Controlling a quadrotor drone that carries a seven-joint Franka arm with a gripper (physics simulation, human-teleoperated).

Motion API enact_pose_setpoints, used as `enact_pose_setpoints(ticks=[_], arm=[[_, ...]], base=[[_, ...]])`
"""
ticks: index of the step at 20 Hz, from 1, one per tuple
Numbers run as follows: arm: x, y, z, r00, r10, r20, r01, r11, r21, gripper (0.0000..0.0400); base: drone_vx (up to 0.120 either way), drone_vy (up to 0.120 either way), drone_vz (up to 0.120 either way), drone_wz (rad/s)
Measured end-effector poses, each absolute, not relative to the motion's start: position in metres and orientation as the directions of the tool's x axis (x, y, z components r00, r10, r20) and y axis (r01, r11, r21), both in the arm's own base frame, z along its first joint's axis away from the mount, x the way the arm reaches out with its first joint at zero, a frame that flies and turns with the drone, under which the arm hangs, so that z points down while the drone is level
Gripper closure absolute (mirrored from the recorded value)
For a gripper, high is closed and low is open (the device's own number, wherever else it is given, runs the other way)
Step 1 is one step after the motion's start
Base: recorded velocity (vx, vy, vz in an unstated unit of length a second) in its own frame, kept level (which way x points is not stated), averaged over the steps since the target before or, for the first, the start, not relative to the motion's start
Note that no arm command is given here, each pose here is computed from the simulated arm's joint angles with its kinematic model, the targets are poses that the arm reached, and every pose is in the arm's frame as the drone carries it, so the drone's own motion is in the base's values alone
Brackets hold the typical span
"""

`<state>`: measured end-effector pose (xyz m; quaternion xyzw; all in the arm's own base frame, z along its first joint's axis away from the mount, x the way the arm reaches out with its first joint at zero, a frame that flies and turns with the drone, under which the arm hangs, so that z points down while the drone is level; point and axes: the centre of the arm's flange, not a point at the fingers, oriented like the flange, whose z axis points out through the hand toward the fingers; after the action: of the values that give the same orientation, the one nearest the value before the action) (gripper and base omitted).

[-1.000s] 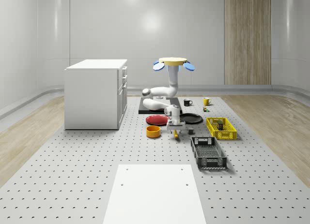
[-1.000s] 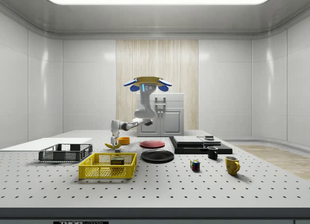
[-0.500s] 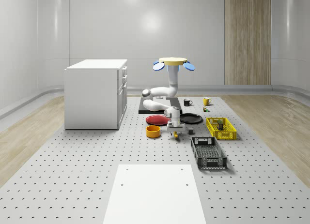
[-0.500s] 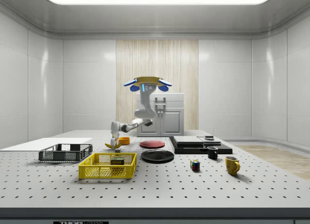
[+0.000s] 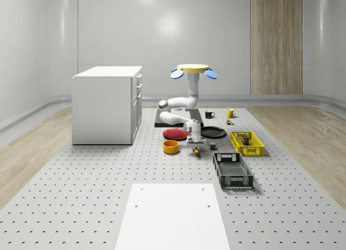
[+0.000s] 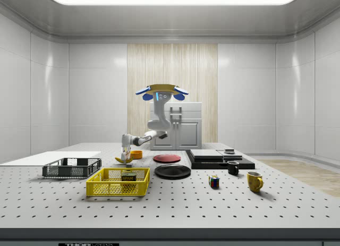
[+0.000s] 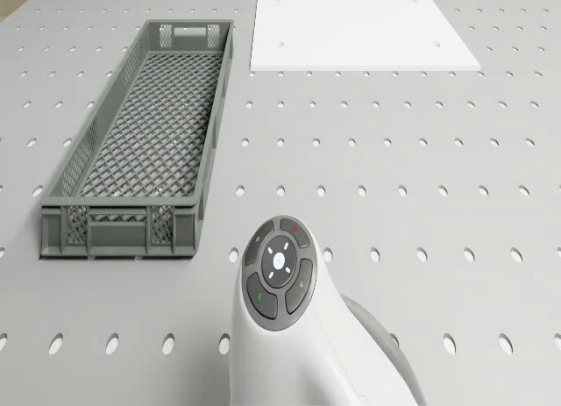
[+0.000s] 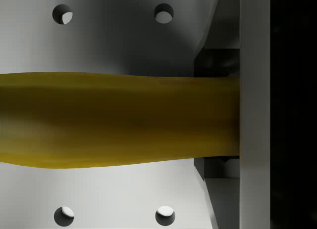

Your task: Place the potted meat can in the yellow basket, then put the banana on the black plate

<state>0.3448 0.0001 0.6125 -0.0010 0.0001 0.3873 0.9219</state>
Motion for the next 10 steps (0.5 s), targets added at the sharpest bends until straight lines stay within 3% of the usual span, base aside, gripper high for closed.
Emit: enact_pose_setpoints(ticks=[6,10], arm=[[0.3448,0.0,0.602,0.688,0.725,-0.004,-0.725,0.688,-0.003,0.0203],[0.3448,0.0,0.585,0.69,0.724,-0.005,-0.724,0.69,-0.003,0.0203]], base=[[0.0,0.0,0.007,0.0],[0.0,0.0,0.12,0.0]])
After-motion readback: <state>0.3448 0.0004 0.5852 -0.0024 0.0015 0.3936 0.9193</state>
